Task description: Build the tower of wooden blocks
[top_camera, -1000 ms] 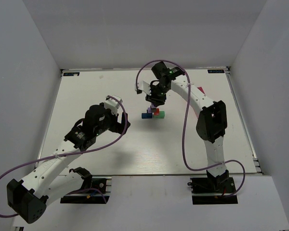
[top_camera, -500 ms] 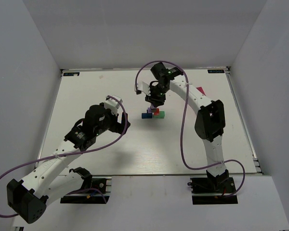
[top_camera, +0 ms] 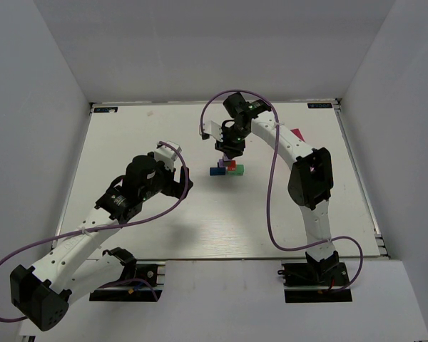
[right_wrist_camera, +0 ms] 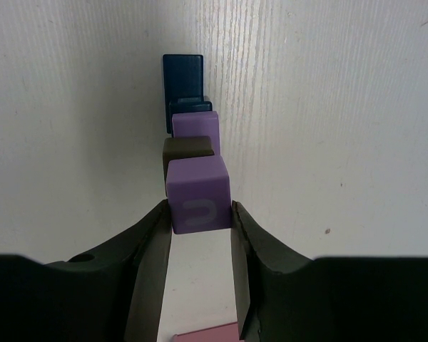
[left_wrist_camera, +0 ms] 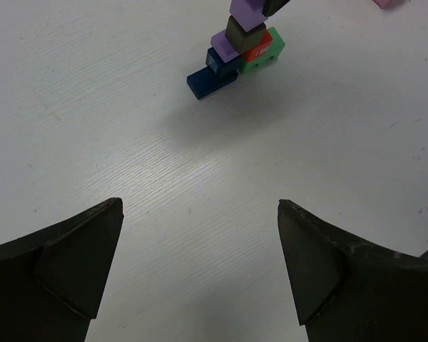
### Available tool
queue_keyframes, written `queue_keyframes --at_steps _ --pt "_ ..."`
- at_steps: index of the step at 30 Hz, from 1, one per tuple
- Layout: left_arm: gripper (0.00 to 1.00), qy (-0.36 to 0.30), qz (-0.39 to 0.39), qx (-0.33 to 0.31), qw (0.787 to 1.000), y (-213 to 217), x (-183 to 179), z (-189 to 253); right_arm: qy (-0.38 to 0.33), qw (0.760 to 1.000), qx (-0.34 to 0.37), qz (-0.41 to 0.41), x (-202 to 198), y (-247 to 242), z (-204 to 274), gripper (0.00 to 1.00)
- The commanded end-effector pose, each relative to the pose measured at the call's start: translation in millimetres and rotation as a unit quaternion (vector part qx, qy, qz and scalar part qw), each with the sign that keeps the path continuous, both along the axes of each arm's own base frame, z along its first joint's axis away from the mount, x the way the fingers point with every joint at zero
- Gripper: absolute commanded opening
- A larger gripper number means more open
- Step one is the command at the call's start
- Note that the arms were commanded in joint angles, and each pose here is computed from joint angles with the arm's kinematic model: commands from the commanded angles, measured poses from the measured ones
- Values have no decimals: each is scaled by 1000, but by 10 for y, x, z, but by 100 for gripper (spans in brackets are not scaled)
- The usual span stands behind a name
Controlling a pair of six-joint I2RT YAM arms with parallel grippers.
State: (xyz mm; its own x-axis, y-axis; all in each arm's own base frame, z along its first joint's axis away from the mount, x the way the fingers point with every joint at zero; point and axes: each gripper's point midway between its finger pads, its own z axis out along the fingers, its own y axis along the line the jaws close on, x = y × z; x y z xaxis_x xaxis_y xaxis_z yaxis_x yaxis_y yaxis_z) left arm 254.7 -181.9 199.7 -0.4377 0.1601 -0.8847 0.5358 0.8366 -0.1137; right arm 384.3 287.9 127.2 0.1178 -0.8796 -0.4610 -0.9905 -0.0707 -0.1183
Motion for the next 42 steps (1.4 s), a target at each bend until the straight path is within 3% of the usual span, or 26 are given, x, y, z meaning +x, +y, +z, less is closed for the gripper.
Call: queue_keyframes --at_steps 1,21,27,34,37,40,42 --pt "100 -14 -5 -9 1000 0 -12 88 -5 1000 13 -2 4 48 121 16" --pt "100 -14 -5 -9 1000 0 -12 88 -9 1000 23 -10 -22 65 161 18" --pt "100 -14 -5 -9 1000 0 -12 88 -6 1000 21 -10 -46 48 148 24" --pt "100 -14 -5 -9 1000 0 -12 88 -5 1000 17 -11 -46 29 107 40" --pt "100 -14 -5 -9 1000 0 -12 88 -9 1000 17 -10 -44 23 121 55" --pt "100 -14 -5 -9 1000 0 -12 88 -7 1000 15 -7 -64 17 96 90" --pt "100 -14 -5 -9 1000 0 -12 88 -8 1000 16 -5 -73 23 101 90"
